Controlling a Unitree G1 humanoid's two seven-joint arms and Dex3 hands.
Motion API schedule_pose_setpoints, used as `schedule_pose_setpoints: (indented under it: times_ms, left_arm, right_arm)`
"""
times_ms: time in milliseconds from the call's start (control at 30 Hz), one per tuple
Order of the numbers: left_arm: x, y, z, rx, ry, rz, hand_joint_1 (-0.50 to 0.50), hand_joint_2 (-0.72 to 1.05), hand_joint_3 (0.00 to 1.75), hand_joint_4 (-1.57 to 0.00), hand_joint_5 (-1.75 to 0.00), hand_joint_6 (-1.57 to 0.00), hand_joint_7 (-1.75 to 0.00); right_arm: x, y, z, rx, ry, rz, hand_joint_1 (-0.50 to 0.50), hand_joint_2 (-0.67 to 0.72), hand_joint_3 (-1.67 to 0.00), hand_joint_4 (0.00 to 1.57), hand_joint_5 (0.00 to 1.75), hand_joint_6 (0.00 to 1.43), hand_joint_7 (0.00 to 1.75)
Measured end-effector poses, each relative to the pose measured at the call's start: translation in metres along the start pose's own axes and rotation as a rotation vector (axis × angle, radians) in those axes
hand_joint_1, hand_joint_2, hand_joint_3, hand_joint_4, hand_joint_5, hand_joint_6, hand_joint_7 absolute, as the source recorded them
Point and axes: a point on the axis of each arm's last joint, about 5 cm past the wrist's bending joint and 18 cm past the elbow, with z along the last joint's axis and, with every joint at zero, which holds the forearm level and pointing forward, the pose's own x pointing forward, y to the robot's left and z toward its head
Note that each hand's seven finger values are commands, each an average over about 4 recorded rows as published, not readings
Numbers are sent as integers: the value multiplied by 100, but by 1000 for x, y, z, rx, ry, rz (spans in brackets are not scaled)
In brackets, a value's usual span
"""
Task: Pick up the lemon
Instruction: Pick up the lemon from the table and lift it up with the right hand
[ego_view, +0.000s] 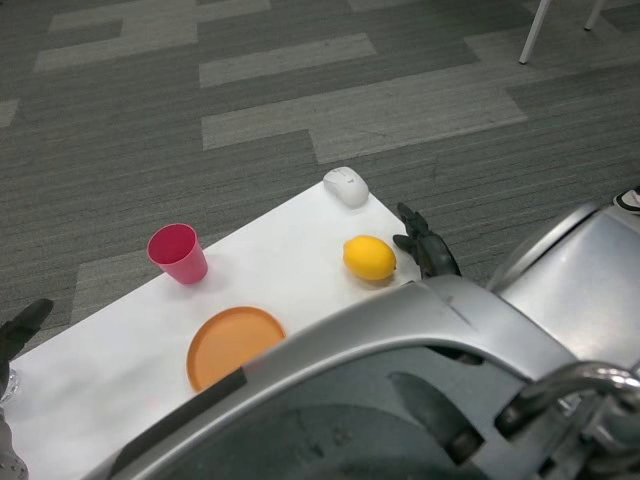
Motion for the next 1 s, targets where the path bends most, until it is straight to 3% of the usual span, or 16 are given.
schedule_pose_setpoints:
  times_ms: [200,333,533,700,900,1000]
  left_arm:
    - [0,0,0,-3,-2,1,50,105,9,0,0,0,0]
    - [0,0,0,-3,-3,1,50,105,9,0,0,0,0]
    - [0,0,0,-4,-2,1,50,105,9,0,0,0,0]
    - [0,0,0,-4,-3,1,50,105,9,0,0,0,0]
    - [-1,0,0,-6,-1,3,50,105,9,0,0,0,0]
    - [-1,1,-1,-9,-1,5,50,105,9,0,0,0,0]
  right_arm:
    - [5,2,2,-4,2,11,4,22,0,0,63,0,0]
    - [9,7,4,-13,7,40,4,19,-8,0,68,0,0]
    - [17,17,7,-62,18,93,0,-2,-6,0,85,0,0]
    - [19,21,9,-105,15,88,0,-10,-8,0,97,0,0]
    - [19,23,9,-174,7,80,-5,-29,-16,0,97,0,0]
    - [20,23,9,-189,3,70,-8,-32,-20,0,102,0,0]
